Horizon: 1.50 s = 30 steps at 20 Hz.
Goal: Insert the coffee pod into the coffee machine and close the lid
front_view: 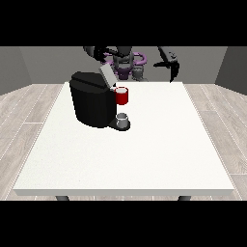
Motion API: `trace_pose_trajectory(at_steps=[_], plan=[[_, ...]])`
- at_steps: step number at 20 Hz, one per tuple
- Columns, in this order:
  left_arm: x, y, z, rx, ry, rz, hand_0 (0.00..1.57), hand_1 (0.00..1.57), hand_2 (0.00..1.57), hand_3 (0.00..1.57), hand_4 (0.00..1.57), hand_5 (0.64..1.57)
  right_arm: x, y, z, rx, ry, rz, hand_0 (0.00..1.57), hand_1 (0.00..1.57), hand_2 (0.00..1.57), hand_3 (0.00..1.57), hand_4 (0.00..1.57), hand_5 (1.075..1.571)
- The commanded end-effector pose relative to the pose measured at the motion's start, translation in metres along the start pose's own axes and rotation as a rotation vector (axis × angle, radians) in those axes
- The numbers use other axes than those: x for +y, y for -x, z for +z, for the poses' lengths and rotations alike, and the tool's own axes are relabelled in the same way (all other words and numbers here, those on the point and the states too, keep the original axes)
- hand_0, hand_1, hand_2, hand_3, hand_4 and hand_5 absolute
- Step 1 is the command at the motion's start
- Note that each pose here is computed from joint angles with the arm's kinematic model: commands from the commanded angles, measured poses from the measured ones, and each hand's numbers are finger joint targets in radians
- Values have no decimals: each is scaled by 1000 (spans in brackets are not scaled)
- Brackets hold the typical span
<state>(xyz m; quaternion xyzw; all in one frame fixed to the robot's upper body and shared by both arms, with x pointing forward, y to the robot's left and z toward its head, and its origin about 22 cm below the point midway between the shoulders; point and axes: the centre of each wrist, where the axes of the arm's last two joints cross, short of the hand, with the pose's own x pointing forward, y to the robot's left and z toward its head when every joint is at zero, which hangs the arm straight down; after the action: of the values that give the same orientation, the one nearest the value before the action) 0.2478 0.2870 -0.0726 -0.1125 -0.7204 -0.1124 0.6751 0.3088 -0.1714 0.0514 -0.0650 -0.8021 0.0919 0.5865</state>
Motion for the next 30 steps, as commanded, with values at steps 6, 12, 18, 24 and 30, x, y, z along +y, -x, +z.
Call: trace_pose_trajectory(at_steps=[6, 12, 18, 24, 30], plan=[[-6, 1, 10, -74, -19, -8, 0, 0, 0, 0, 301, 1571, -22, 0, -45, 5, 75, 26, 0, 0, 0, 0, 362, 1571], [3, -15, -3, -98, -26, -19, 0, 0, 0, 0, 371, 1571, -27, 18, -56, -2, 72, 2, 0, 0, 0, 0, 453, 1571], [21, -33, -16, -138, 11, -40, 0, 0, 0, 0, 337, 1571, -27, 17, -72, -38, 126, 7, 0, 0, 0, 0, 439, 1571], [7, -18, -23, -116, -43, -25, 0, 0, 0, 0, 369, 1571, -22, 12, -74, -48, 51, 13, 0, 0, 0, 0, 243, 1571], [4, -39, -29, -107, 4, -26, 0, 0, 0, 0, 351, 1571, -30, 22, -77, -13, 82, 16, 0, 0, 0, 0, 427, 1571]])
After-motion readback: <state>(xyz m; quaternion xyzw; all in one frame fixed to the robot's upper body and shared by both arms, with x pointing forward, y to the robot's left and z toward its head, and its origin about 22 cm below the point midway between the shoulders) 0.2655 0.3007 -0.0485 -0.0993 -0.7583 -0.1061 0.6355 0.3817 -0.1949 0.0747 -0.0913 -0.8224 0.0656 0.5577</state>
